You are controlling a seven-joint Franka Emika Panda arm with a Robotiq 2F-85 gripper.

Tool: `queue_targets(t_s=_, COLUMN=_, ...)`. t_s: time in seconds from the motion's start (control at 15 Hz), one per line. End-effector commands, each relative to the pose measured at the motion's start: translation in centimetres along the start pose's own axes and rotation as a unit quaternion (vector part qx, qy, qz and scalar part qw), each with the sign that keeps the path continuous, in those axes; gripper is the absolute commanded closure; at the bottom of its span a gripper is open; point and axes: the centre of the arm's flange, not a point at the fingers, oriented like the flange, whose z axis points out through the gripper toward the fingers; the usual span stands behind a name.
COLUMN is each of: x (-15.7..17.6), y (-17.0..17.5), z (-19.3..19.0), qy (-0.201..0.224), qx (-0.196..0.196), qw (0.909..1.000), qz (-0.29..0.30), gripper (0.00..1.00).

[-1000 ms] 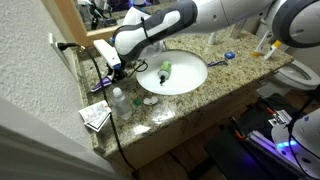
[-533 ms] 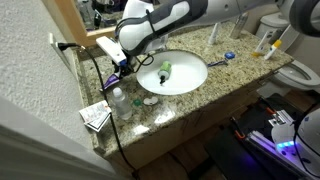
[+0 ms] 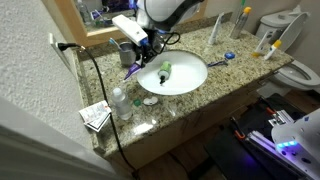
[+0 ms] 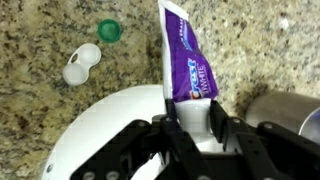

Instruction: Move the purple tube of toothpaste to the right side of the counter

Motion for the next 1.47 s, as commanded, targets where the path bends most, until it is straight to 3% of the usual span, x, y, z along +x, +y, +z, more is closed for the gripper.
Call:
queue_targets(t_s=0.0, x=5.9, y=5.6, z=-4.0, qy=0.040, qx=0.029, qw=0.9949, qz=0.088, gripper=0.88)
queue_targets(t_s=0.2, x=10.8, y=8.2, z=-5.7, qy=0.042, qx=0.053, qw=0.9823, qz=0.175, gripper=0.88)
queue_targets(t_s=0.4, x=14.1, y=11.9, z=-7.6, qy=-0.049, qx=0.104, qw=0.9780, qz=0.174, gripper=0.88)
queue_targets(t_s=0.47, x=12.1, y=6.4, z=-6.1, qy=-0.008, qx=0.082, qw=0.9791, qz=0.186, gripper=0.63)
queue_targets(t_s=0.6, x=13.2, y=8.3, z=-7.0, qy=-0.022, qx=0.100, qw=0.9776, qz=0.184, gripper=0.63)
queue_targets(t_s=0.67, x=13.2, y=8.9, z=-7.2, qy=-0.022, qx=0.103, qw=0.9773, qz=0.184, gripper=0.88)
queue_targets(t_s=0.73, x=14.4, y=8.4, z=-6.8, qy=-0.006, qx=0.102, qw=0.9760, qz=0.192, gripper=0.88)
queue_targets(t_s=1.07, x=28.9, y=11.1, z=-10.4, qy=0.113, qx=0.136, qw=0.9446, qz=0.276, gripper=0.88)
queue_targets(t_s=1.2, x=35.1, y=13.0, z=-12.5, qy=0.159, qx=0.146, qw=0.9245, qz=0.315, gripper=0.88)
queue_targets(t_s=1.33, x=40.9, y=15.1, z=-14.2, qy=0.178, qx=0.174, qw=0.8985, qz=0.362, gripper=0.88)
queue_targets(t_s=1.4, x=38.1, y=12.9, z=-12.9, qy=0.164, qx=0.153, qw=0.9170, qz=0.330, gripper=0.63)
